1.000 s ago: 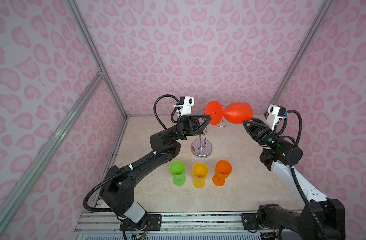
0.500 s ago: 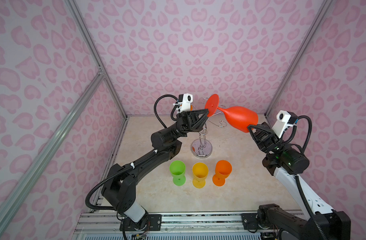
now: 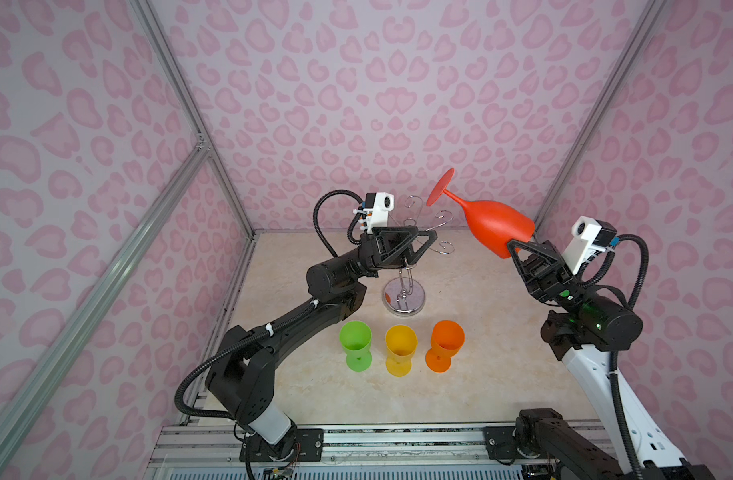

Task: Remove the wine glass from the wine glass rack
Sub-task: 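Close the right gripper on the red glass bowl while the left gripper releases the foot, then carry the red glass down with the right gripper while the left gripper withdraws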

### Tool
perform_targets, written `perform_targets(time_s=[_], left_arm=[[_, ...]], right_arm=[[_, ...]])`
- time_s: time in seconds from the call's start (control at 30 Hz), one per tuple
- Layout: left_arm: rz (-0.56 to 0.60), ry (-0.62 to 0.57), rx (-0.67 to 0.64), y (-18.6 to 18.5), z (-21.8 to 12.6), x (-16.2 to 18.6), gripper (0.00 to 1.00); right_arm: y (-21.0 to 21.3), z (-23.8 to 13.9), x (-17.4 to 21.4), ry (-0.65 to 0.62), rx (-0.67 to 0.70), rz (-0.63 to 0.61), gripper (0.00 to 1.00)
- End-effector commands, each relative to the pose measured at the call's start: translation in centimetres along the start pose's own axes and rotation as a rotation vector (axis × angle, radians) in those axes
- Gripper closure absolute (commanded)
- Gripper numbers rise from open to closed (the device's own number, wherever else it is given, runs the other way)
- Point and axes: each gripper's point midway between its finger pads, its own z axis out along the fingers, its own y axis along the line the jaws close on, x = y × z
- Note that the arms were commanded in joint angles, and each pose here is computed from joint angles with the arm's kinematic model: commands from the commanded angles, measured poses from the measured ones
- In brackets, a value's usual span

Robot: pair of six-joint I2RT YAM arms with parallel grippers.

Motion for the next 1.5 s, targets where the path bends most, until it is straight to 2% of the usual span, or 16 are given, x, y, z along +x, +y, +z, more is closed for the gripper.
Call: perform_targets(time_s=[0.0,0.17,0.3,0.43,0.7,0.87,0.97,1.17,1.33,1.47], left_arm=[[0.062,0.042,-0.001,0.1,-0.3,0.9,0.33],[0.114,0.101,-0.031,0.6,-0.5,2.1,0.26],[0.187,0.134,-0.120,1.6,-0.9,2.6,0.23],[0.263,0.125,-0.261,2.8,-1.9,1.9,0.22],[0.373,-0.030,-0.621,4.1,-8.3,-2.4,0.22],[0.501,-0.108,-0.979,4.4,-13.9,-4.2,0.21],[0.541,-0.144,-1.120,4.0,-16.4,-4.8,0.21],[0.570,-0.161,-1.199,3.0,-18.2,-4.9,0.21],[0.605,-0.184,-1.290,2.3,-19.7,-5.2,0.21],[0.617,-0.182,-1.307,1.8,-20.0,-5.0,0.21]], right_arm=[[-5.0,-0.9,1.0,0.095,0.327,-0.068,1.00],[-8.7,-5.6,0.4,0.228,0.806,-0.176,1.00],[-11.4,-9.3,1.1,0.298,1.045,-0.131,1.00],[-14.7,-12.3,3.7,0.392,1.183,-0.055,1.00],[-19.2,-15.1,9.6,0.561,1.236,0.093,1.00],[-21.3,-16.6,13.2,0.680,1.243,0.181,1.00],[-22.4,-17.3,15.8,0.760,1.243,0.237,1.00],[-23.0,-17.3,20.9,0.977,1.232,0.236,1.00],[-23.0,-17.7,23.7,1.155,1.236,0.198,1.00],[-22.6,-17.9,25.2,1.231,1.225,0.198,1.00]])
